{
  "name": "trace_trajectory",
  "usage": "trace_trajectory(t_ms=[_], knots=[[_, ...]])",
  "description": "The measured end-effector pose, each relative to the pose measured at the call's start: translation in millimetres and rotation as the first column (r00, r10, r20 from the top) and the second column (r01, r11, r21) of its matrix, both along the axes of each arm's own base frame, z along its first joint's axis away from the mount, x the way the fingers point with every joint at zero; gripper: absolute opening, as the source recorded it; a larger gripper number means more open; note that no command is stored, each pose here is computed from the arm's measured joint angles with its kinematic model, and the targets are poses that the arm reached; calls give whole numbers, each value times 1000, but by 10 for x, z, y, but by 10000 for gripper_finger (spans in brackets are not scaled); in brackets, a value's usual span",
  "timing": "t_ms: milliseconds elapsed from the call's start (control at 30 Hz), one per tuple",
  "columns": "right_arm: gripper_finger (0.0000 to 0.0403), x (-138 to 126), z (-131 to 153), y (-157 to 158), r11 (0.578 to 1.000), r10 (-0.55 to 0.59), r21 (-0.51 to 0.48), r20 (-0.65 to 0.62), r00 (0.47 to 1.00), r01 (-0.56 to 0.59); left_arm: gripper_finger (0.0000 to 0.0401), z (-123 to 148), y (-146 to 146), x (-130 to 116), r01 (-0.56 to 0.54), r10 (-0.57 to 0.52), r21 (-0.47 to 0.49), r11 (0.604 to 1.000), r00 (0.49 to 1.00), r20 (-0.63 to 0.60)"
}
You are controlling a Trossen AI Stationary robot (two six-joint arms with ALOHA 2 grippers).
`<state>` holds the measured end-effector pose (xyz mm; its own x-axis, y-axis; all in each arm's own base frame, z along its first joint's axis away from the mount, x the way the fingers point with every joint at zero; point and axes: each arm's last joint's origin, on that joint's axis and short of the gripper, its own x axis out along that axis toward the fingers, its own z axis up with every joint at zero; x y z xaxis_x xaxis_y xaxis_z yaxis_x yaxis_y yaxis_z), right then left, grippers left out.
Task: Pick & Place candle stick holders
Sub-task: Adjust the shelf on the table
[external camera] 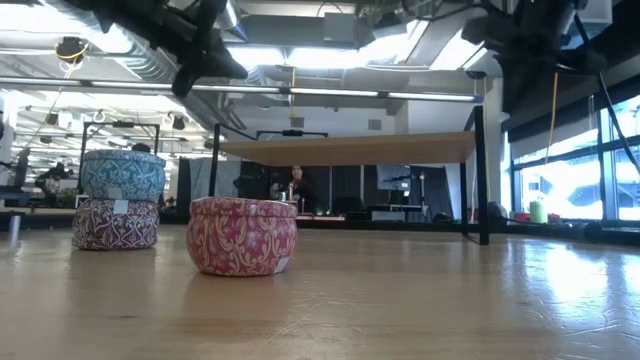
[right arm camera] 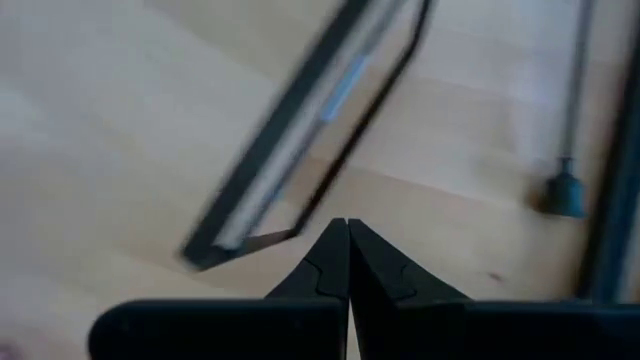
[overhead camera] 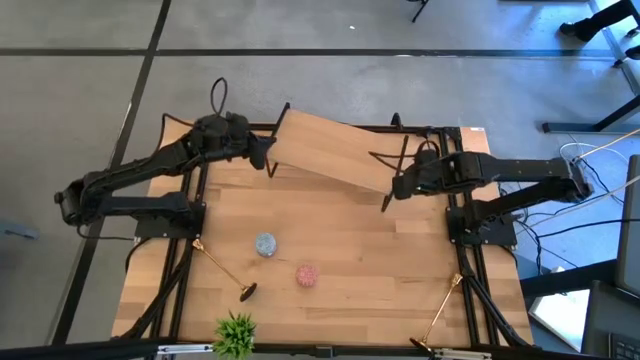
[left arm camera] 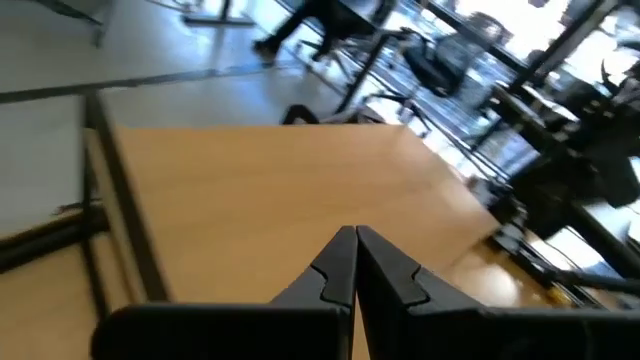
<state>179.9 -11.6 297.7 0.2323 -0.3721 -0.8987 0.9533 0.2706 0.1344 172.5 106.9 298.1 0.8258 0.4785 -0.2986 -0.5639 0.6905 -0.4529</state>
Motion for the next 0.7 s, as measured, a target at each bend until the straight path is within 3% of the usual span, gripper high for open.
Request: trace_trajectory(t_ms=[133,233,567,700], knots=[[0,-103,-18,-72,996,-91,-7,-84,992,90,1,0,83,-54,-114,114,4,994,994,-2],[0,-160,-17,-136,986,-158,-64,-121,980,152,1,0,135,-90,-168,168,-15,986,986,10],[0,-125,-55,-555,982,-146,-138,-130,981,128,1,-123,263,-134,-330,326,-67,942,943,-69],[0,-123,-93,-732,983,-145,-126,-96,985,132,1,-255,371,-70,-335,322,-106,936,938,-127]])
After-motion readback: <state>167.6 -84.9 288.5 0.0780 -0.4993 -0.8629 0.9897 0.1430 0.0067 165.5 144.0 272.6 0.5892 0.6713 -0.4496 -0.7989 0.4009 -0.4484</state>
